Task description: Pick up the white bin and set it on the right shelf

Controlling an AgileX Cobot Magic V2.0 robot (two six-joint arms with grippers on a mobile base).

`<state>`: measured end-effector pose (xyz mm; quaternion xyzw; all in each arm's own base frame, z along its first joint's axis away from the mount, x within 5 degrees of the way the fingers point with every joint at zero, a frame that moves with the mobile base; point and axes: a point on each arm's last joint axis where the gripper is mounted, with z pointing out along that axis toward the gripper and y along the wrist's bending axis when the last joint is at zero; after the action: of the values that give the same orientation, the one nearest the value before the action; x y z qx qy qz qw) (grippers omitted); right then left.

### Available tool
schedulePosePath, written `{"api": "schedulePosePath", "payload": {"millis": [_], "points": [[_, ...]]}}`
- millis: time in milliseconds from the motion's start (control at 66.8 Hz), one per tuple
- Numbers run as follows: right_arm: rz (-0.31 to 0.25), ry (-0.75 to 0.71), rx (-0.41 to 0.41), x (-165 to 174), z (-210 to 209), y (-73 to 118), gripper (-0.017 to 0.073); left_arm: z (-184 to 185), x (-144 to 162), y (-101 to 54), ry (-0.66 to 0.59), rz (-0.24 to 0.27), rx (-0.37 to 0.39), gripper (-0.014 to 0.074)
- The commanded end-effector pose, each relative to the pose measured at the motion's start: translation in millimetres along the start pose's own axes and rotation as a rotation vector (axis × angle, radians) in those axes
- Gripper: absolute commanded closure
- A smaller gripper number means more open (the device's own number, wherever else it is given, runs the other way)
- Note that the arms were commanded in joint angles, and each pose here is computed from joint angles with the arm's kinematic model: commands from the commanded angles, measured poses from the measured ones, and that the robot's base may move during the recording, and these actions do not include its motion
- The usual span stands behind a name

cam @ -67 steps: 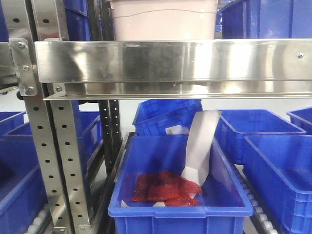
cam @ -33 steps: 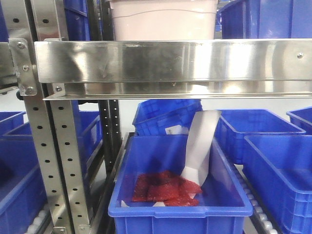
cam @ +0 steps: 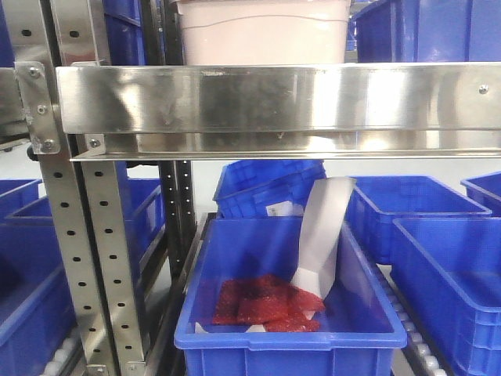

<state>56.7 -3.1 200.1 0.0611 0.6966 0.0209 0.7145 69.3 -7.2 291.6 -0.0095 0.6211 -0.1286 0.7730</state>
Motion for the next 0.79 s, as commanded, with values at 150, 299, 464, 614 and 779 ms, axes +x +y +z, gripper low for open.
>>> {"api": "schedulePosePath", "payload": {"millis": [150,299,464,614,779], "points": [[-0.023,-0.117,-0.001,-9.8,-1.9,0.2,0.0503,1.4,-12.0,0.9,-0.055,-0.003,-0.022,0.0712],[-0.023,-0.117,-0.001,-9.8,-1.9,0.2,0.0503,1.4,-12.0,0.9,-0.055,-0.003,-0.022,0.0712],[-0.023,-0.117,-0.001,-9.8,-1.9,0.2,0.0503,1.4,-12.0,0.9,-0.055,-0.003,-0.022,0.0712],[-0.023,-0.117,-0.001,-9.8,-1.9,0.2,0.0503,1.4,-12.0,0.9,-0.055,-0.003,-0.022,0.0712],[-0.023,-0.117,-0.001,-9.8,-1.9,0.2,0.0503,1.1,-7.3,-0.5,-0.039,0.053,-0.002,0.0712]]}}
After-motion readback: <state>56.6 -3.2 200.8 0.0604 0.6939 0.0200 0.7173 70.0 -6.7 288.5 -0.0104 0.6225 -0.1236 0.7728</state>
